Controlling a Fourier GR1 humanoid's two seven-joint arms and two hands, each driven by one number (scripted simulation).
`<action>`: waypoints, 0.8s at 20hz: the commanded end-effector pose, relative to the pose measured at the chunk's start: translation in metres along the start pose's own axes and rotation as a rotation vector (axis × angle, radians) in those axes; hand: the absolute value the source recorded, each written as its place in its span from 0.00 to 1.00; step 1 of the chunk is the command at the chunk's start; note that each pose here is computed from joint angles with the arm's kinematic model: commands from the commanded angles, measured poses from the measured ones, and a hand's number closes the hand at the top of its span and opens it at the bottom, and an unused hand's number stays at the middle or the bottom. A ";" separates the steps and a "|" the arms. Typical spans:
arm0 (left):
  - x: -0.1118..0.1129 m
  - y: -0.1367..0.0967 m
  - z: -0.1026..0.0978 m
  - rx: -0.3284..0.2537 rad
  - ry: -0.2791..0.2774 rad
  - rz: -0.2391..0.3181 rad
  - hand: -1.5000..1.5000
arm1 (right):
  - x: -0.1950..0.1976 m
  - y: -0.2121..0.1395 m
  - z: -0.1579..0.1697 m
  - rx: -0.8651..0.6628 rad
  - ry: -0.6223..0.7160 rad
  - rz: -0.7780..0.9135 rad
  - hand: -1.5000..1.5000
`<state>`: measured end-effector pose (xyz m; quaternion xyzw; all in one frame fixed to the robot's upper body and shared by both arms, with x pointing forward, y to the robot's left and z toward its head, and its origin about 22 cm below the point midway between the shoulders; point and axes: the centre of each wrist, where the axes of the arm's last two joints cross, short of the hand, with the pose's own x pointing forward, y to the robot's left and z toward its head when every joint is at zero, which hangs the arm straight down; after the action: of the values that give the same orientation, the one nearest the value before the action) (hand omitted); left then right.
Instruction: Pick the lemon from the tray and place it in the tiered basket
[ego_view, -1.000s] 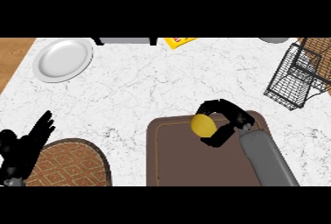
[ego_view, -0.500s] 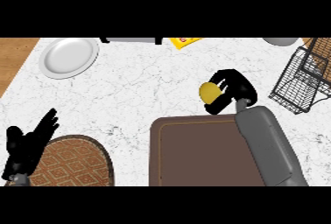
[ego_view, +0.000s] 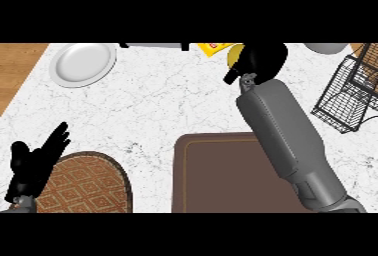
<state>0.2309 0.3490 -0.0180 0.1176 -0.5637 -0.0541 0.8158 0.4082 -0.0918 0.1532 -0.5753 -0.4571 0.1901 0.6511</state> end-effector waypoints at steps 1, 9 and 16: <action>0.009 0.005 -0.003 0.009 -0.005 0.004 0.50 | 0.049 -0.037 0.008 -0.219 0.151 -0.003 1.00; -0.008 0.001 -0.001 0.041 -0.011 -0.001 0.50 | 0.053 -0.073 -0.029 -0.326 0.162 -0.119 1.00; 0.021 -0.002 -0.008 0.046 -0.024 0.016 0.50 | 0.012 -0.073 -0.086 -0.385 0.162 -0.123 1.00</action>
<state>0.2364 0.3444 -0.0108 0.1222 -0.5709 -0.0419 0.8108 0.4538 -0.1181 0.2323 -0.6685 -0.4741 0.0733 0.5683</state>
